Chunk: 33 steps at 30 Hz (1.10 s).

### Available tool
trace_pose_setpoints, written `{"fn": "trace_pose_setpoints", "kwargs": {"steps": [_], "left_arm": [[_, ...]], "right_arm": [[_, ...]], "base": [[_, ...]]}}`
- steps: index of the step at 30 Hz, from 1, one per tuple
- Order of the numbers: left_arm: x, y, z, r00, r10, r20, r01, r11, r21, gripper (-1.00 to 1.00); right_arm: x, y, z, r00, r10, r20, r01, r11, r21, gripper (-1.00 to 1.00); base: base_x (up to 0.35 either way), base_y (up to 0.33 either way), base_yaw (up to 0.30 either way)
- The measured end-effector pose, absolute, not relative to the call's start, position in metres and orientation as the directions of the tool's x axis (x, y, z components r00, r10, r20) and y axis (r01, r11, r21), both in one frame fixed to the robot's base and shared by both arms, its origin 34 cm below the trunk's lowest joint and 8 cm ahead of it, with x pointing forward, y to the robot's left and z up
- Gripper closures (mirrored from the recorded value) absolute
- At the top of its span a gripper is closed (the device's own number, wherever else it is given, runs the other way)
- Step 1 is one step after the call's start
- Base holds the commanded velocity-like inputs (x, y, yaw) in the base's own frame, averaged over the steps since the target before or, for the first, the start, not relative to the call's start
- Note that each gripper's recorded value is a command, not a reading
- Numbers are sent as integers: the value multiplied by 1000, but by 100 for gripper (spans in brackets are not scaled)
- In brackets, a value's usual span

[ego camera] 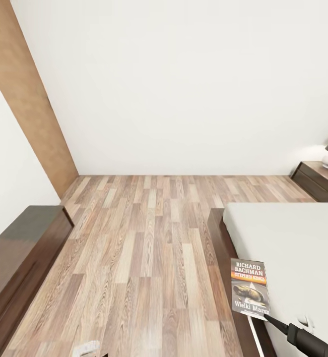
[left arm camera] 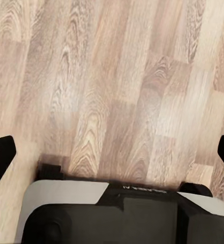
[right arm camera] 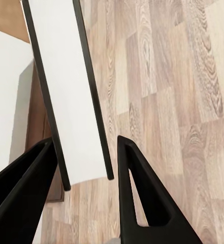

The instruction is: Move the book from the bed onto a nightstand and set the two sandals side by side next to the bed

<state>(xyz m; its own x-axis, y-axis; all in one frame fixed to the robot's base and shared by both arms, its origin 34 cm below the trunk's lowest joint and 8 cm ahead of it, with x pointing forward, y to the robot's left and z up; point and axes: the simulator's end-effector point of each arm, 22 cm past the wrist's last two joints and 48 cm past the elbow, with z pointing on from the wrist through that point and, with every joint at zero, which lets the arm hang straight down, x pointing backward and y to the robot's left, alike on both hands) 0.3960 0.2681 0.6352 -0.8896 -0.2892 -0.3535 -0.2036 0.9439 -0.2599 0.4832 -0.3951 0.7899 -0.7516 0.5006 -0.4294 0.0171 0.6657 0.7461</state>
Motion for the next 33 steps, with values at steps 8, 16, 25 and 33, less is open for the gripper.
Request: {"fn": "trace_pose_setpoints", "kwargs": {"steps": [8,16,25,33], "left_arm": [[420,278,646,-900,-236,-368,-152,958,-244,-100],[433,280,655,-875,-220,-432,-127,964,-235,-100],[438,279,660,-862,-216,-459,-117,965,-235,-100],[438,277,662,-860,-218,-462,-117,964,-237,-100]], "right_arm": [[486,-395,795,-746,501,-439,7,665,747,100],[489,-395,800,-740,501,-449,-2,666,746,100],[491,-395,805,-734,501,-459,-12,666,746,100],[494,-395,810,-728,501,-468,-21,666,745,100]], "base": [[0,0,0],[0,0,0],[0,0,0],[0,0,0]]}}
